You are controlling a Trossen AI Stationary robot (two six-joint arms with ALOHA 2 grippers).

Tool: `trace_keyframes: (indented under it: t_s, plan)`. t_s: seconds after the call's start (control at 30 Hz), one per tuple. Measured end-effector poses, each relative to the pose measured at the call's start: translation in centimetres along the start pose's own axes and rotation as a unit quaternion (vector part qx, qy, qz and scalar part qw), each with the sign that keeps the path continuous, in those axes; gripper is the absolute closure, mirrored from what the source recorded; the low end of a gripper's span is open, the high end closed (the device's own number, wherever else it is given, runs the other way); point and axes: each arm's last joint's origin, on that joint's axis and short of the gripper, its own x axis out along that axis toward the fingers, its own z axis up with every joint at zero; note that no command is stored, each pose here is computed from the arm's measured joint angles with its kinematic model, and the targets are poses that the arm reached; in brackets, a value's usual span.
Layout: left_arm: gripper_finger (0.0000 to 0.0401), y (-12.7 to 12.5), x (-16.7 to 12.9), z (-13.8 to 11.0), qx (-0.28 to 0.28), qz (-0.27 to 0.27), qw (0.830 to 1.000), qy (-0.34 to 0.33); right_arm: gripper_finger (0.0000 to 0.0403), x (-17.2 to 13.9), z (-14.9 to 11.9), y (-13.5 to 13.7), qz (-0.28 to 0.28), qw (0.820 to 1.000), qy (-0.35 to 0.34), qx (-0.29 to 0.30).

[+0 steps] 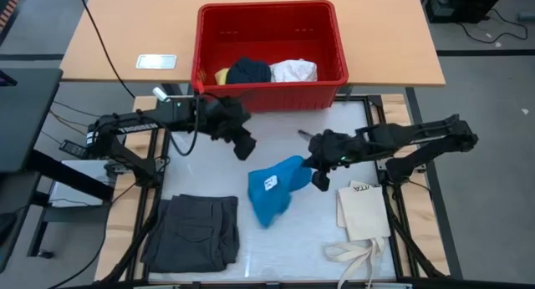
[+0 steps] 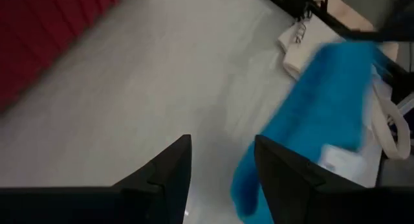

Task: Fold laundry
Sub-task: Fold the blue shorts

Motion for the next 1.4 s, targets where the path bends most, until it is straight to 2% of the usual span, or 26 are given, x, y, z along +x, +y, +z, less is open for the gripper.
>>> trace_keyframes:
  t_s: [0.1,0.27,0.37,0.53,0.6,0.7,0.77,0.9,1.03,1.17,1.3,1.4]
  plan:
    - [0.0229,-0.6,0.0,-0.3,-0.010,-0.001,1.000,0.000,0.0402,2.1,-2.3,-0.8,-0.031,0.998,0.059,0.000]
    - [0.0229,-1.8,1.8,-1.1,-0.023,0.012,0.999,0.027,0.0366,6.4,-7.0,-2.1,-0.012,0.987,0.141,0.069]
    - [0.0229,-2.3,4.1,-1.6,-0.048,0.033,0.997,0.049,0.0318,7.8,-9.1,-2.5,0.029,0.975,0.185,0.122]
    - [0.0229,-2.5,9.6,-2.3,-0.046,0.050,0.992,0.103,0.0237,7.8,-10.7,-3.2,0.013,0.945,0.234,0.227]
    - [0.0229,-2.2,12.2,-2.6,-0.038,0.039,0.990,0.131,0.0214,7.3,-10.8,-3.3,0.002,0.936,0.237,0.259]
    - [0.0229,-1.5,16.0,-2.3,-0.045,-0.012,0.989,0.141,0.0192,6.5,-10.8,-3.6,-0.012,0.927,0.228,0.297]
    - [0.0229,-0.8,18.5,-2.2,-0.055,-0.035,0.987,0.146,0.0184,5.9,-10.8,-3.7,-0.019,0.922,0.220,0.317]
    - [0.0229,0.6,21.8,-3.0,-0.072,-0.038,0.981,0.179,0.0179,4.9,-10.9,-4.0,-0.029,0.913,0.209,0.349]
    - [0.0229,0.2,24.0,-4.2,-0.068,-0.056,0.976,0.197,0.0178,4.1,-11.2,-4.1,-0.042,0.907,0.209,0.364]
    - [0.0229,-0.7,26.0,-5.2,-0.055,-0.076,0.978,0.187,0.0178,3.8,-11.6,-3.9,-0.051,0.900,0.213,0.375]
    - [0.0231,-0.3,27.8,-5.8,-0.057,-0.071,0.979,0.181,0.0178,3.8,-11.7,-3.6,-0.048,0.899,0.216,0.377]
    - [0.0255,0.2,28.5,-6.0,-0.063,-0.061,0.979,0.183,0.0179,3.8,-11.8,-3.5,-0.045,0.903,0.216,0.367]
